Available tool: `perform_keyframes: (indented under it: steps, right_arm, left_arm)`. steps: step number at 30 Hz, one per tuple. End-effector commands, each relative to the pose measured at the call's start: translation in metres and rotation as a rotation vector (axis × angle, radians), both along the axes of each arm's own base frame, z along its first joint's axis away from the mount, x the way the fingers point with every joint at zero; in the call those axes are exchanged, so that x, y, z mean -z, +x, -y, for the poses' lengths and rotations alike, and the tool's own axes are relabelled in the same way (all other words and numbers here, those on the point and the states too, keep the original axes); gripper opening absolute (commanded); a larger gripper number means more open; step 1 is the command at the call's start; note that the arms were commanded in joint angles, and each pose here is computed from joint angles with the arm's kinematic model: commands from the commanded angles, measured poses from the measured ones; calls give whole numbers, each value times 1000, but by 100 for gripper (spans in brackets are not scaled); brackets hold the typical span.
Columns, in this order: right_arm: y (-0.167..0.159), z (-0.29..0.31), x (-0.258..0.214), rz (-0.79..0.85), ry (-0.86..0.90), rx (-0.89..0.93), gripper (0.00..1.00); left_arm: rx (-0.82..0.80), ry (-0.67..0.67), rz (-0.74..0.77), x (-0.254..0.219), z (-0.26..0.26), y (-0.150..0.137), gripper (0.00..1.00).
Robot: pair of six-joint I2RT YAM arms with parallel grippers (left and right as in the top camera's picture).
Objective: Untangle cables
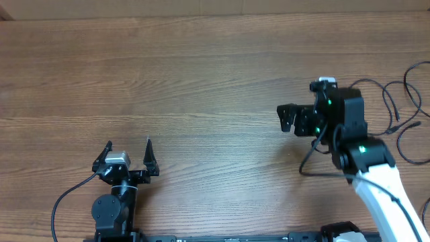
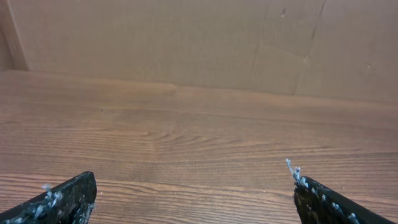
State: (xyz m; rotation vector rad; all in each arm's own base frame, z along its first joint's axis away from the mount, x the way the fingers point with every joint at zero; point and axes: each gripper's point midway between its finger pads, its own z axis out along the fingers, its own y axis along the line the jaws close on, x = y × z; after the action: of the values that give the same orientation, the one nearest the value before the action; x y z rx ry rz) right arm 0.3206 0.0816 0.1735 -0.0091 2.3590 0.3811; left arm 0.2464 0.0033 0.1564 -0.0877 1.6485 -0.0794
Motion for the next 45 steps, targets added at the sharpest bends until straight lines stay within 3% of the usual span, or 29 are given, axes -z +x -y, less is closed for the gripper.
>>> perform_keyframes:
  steps: [1,9,22,45]
  right_arm:
    - [-7,9,-4,73,-22,30,100]
    - [-7,12,-19,324,-11,31,100]
    - [-29,26,-2,529,19,72,100]
    - [-47,19,15,651,71,28,100]
  left_arm:
    - [1,12,5,0,0,0,100]
    - [1,12,5,0,0,0,100]
    - [1,12,5,0,0,0,100]
    - [0,12,5,0,0,0,100]
